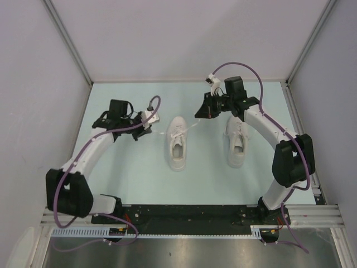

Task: Tie the shoes

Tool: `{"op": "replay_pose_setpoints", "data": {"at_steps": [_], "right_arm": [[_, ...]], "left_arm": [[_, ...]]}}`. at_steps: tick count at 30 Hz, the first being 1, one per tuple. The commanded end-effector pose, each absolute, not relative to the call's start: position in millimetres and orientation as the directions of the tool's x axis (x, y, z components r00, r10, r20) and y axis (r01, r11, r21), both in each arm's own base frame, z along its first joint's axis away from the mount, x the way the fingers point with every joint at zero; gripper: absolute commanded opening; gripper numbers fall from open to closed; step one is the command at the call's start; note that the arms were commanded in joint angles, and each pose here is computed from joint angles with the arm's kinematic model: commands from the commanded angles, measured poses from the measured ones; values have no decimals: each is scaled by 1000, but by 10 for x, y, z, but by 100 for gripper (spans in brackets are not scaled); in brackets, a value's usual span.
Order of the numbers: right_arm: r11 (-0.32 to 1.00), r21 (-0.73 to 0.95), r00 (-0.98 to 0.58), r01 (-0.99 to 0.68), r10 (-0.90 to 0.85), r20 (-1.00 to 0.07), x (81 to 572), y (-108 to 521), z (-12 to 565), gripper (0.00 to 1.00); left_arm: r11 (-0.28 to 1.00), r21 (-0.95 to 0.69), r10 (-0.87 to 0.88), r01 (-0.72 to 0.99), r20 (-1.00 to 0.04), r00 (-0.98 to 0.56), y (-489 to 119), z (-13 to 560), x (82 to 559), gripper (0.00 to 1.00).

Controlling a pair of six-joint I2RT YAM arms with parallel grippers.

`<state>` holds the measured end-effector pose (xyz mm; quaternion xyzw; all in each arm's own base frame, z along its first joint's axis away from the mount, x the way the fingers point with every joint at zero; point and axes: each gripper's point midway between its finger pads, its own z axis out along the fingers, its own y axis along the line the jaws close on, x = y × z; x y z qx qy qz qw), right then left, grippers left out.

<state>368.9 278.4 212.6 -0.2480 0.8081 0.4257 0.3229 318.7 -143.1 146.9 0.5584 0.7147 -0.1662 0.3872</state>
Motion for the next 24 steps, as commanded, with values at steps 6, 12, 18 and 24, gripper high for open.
{"op": "replay_pose_setpoints", "data": {"at_steps": [6, 12, 18, 24], "right_arm": [[532, 456, -613, -713, -158, -774, 3633, 2613, 2329, 0], [553, 450, -626, -701, -176, -760, 3575, 2475, 2276, 0], [568, 448, -639, -690, -187, -746, 3526, 2346, 2205, 0], [604, 436, -651, -668, -190, -735, 3507, 2052, 2147, 0]], "left_arm": [[554, 174, 432, 814, -896, -102, -1422, 2364, 3175, 0], [687, 123, 324, 717, -934, -150, -1140, 2574, 3280, 0], [732, 112, 280, 672, -948, -148, -996, 2722, 3350, 0], [706, 101, 279, 701, -949, -144, -1050, 2726, 3337, 0]]}}
